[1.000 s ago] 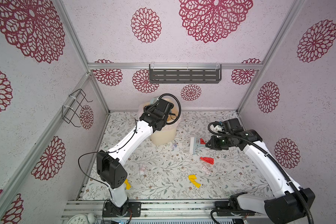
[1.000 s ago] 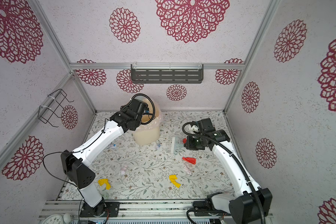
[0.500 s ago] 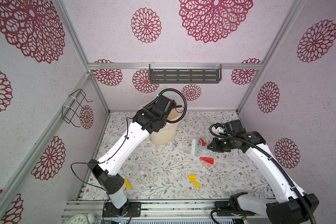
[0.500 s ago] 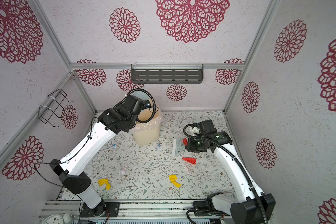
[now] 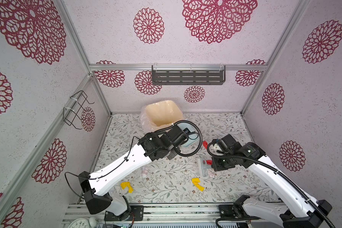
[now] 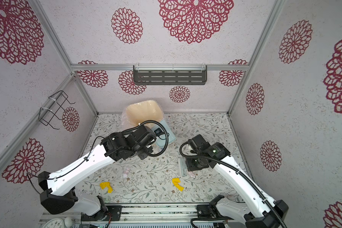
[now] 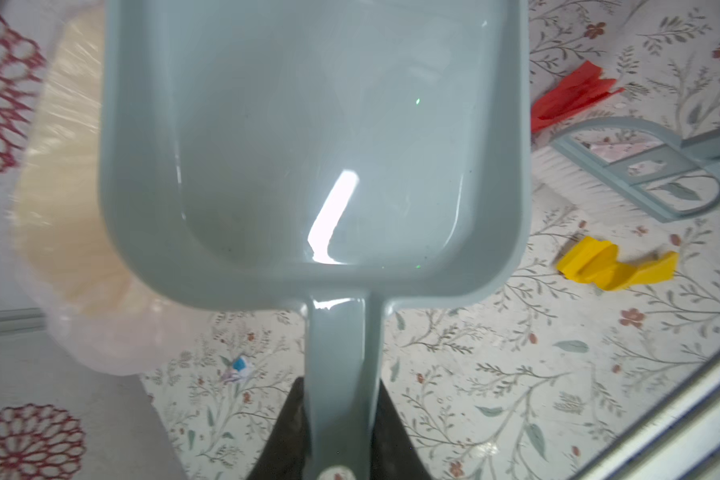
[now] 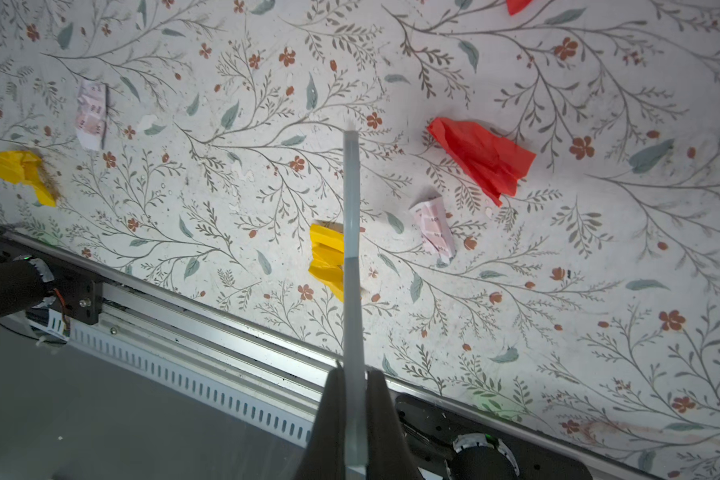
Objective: Sweep away the paper scraps from the table
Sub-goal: 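Lower the dustpan beside the yellow scrap with the left while the right approaches it, then push the yellow scrap into the dustpan with the right gripper fingers, then lift the dustpan to the bin with the left while the right withdraws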
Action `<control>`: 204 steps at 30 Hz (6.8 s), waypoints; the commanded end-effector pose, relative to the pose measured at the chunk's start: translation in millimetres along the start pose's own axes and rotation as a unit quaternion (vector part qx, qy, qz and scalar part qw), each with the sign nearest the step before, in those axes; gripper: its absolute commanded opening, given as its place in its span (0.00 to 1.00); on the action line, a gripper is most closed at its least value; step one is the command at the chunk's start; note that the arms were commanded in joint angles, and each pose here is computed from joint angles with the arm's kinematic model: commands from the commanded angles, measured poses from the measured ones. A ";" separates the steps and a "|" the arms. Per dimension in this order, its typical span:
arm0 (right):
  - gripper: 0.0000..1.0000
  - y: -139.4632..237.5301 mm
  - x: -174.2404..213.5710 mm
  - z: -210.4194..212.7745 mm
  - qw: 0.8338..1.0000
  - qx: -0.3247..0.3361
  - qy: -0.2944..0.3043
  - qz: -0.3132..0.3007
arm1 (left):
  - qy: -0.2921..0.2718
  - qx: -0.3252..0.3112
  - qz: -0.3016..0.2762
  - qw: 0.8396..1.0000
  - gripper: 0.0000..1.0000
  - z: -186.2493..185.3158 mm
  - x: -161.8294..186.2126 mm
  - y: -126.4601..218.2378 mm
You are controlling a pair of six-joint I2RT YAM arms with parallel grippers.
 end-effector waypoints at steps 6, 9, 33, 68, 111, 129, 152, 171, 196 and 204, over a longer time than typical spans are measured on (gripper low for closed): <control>0.00 2.4 28.7 0.6 0.998 0.057 -0.023 0.018 | 0.093 0.154 0.050 0.982 0.00 -54.2 44.4 -12.8; 0.00 -0.5 35.7 3.3 0.997 0.065 -0.025 0.031 | 0.100 0.171 0.073 0.977 0.00 -65.3 59.1 -20.2; 0.00 -35.7 20.5 38.6 0.999 0.006 -0.030 0.033 | 0.144 0.186 0.172 0.957 0.00 -92.6 113.8 -35.1; 0.00 -50.9 -23.9 35.5 0.992 0.080 0.075 0.067 | 0.051 0.207 0.260 0.942 0.00 -140.1 120.9 -77.0; 0.00 -28.6 -15.5 70.4 0.992 -0.013 0.097 0.076 | 0.081 0.218 0.250 0.940 0.00 -142.5 130.2 -96.2; 0.00 -55.3 -57.0 65.5 0.989 0.030 0.136 0.056 | 0.125 0.208 0.246 0.938 0.00 -129.6 141.7 -104.2; 0.00 -25.0 -38.2 81.7 0.983 -0.003 0.166 0.073 | 0.134 0.182 0.222 0.949 0.00 -116.8 140.1 -108.3; 0.00 24.5 -56.7 6.5 0.998 -0.033 0.014 -0.057 | 0.156 0.119 0.106 0.975 0.00 -75.1 102.8 -40.9; 0.00 46.2 -49.5 -26.9 0.990 -0.070 -0.033 -0.116 | 0.255 0.049 0.019 0.966 0.00 35.7 38.5 96.4; 0.00 50.3 -59.3 -31.4 0.988 -0.090 -0.040 -0.119 | 0.312 0.000 0.028 0.950 0.00 93.4 45.1 93.9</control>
Point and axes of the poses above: each gripper's point midway between its finger pads, its own y axis back along the fingers, its own z axis along the line the jaws close on, x = y × z, the point moved 9 cm from there along y, back along the fingers
